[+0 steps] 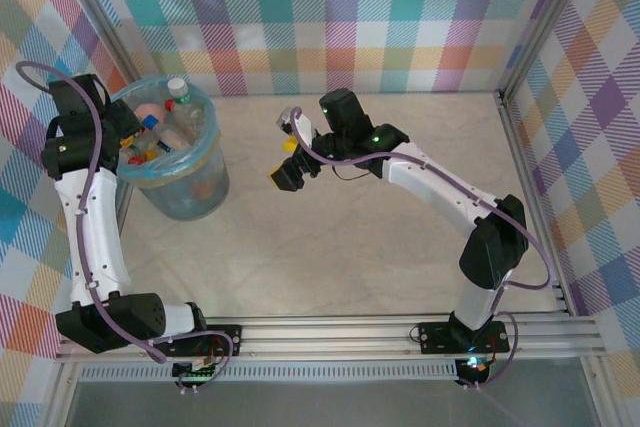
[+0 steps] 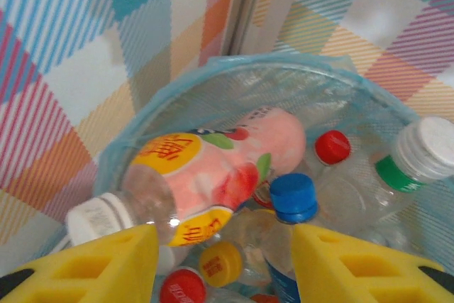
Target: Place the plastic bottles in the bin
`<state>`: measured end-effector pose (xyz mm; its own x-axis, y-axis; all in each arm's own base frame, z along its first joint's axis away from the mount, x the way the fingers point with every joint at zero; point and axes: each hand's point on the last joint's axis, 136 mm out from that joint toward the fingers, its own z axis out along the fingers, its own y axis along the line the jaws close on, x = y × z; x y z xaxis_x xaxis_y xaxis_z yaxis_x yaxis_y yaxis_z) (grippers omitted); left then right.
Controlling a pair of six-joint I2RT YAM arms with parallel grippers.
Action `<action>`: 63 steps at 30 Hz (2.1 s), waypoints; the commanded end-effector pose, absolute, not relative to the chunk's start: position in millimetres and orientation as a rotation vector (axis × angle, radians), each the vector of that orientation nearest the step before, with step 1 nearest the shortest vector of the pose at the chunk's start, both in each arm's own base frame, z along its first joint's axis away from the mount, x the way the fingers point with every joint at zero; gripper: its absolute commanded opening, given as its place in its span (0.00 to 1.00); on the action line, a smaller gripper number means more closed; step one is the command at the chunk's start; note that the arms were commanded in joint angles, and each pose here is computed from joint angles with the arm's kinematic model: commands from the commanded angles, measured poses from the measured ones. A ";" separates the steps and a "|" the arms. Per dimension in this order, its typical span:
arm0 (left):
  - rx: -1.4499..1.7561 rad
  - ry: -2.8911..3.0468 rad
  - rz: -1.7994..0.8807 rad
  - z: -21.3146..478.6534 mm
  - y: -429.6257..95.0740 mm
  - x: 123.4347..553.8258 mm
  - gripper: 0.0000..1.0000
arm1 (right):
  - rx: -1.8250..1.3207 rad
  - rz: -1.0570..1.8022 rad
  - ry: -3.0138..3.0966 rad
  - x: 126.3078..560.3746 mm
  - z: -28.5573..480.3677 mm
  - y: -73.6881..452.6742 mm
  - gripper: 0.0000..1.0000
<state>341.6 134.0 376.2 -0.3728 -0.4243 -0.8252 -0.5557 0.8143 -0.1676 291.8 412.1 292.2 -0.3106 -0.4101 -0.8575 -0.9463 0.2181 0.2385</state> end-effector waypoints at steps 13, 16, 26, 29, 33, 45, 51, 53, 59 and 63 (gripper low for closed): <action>-0.813 2.094 -0.024 337.4 155.3 359.2 0.15 | -1.249 1.061 1.881 286.1 278.9 410.7 1.00; -0.777 2.135 -0.125 323.0 139.8 362.3 0.11 | -1.250 1.056 1.886 287.3 277.2 411.2 1.00; -0.691 2.215 -0.244 300.6 111.2 351.4 0.10 | -1.226 1.098 1.934 292.3 270.3 419.3 0.99; -0.701 2.243 -0.273 295.9 108.7 352.8 0.13 | -1.217 1.115 1.966 292.7 267.7 421.1 1.00; -0.649 2.184 -0.379 326.8 96.0 361.5 0.16 | -1.221 1.122 1.981 291.7 264.9 421.3 1.00; -0.850 1.989 0.130 377.2 168.7 314.7 0.25 | -1.207 1.127 1.989 290.7 267.9 420.1 1.00; -0.865 2.074 0.077 345.3 173.1 331.4 0.24 | -1.209 1.128 2.008 287.3 267.3 416.4 1.00; -0.863 2.096 0.061 340.2 173.1 336.7 0.24 | -1.213 1.127 2.002 285.3 268.2 415.2 1.00; -0.820 2.169 -0.080 322.5 156.6 349.3 0.22 | -1.205 1.131 1.996 283.7 268.5 413.6 1.00; -0.771 2.205 -0.173 316.2 142.1 352.0 0.21 | -1.202 1.135 2.006 283.9 265.0 414.1 1.00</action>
<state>355.3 154.2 322.0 -0.4696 -0.5793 -0.6662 -0.5248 0.7900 -0.3170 294.2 415.3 251.8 -0.4617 -0.4541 -0.7620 -0.8860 0.2766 0.3721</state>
